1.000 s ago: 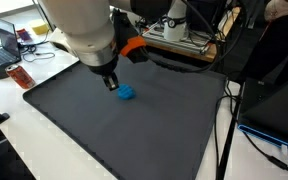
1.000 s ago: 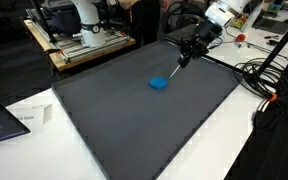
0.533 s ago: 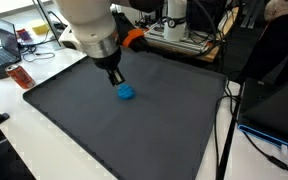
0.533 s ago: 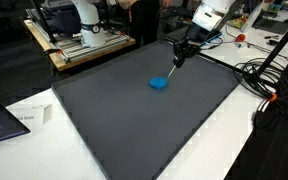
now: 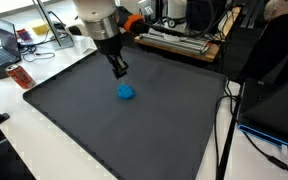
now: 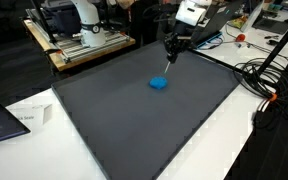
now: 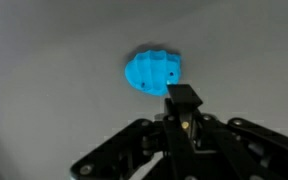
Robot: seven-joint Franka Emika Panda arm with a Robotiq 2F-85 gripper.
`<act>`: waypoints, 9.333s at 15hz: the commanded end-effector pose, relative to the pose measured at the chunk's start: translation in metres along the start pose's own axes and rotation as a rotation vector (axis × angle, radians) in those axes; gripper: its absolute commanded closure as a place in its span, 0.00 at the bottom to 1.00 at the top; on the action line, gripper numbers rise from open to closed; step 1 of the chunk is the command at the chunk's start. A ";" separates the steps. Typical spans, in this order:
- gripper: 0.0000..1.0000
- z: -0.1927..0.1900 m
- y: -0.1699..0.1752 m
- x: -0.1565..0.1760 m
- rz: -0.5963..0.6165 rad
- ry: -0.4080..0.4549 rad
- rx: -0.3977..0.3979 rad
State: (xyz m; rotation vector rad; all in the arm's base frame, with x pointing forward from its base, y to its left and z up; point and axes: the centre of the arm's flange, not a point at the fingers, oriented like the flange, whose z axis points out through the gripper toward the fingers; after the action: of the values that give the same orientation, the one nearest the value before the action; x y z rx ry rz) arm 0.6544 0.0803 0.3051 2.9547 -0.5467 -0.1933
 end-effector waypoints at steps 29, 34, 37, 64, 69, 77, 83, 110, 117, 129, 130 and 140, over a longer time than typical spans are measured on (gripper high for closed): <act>0.97 0.017 0.101 0.032 -0.052 -0.001 0.479; 0.97 0.039 0.115 0.042 -0.072 -0.023 0.561; 0.97 0.053 0.123 0.048 -0.074 -0.029 0.609; 0.97 0.104 0.137 0.059 -0.060 -0.046 0.731; 0.97 0.075 0.123 0.044 -0.048 -0.015 0.639; 0.97 0.030 0.090 0.001 0.013 0.057 0.439; 0.97 0.015 0.076 -0.039 0.049 0.121 0.332; 0.97 0.060 0.055 -0.111 -0.069 0.290 0.143; 0.97 0.089 0.078 -0.156 -0.148 0.377 0.227; 0.97 0.088 0.098 -0.184 -0.190 0.500 0.311; 0.97 0.087 0.098 -0.184 -0.186 0.508 0.310; 0.97 0.089 0.109 -0.173 -0.126 0.557 0.284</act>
State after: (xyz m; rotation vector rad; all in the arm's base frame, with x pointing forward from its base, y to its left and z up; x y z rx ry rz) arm 0.4496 0.0282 0.2492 3.1181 -0.3348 0.7017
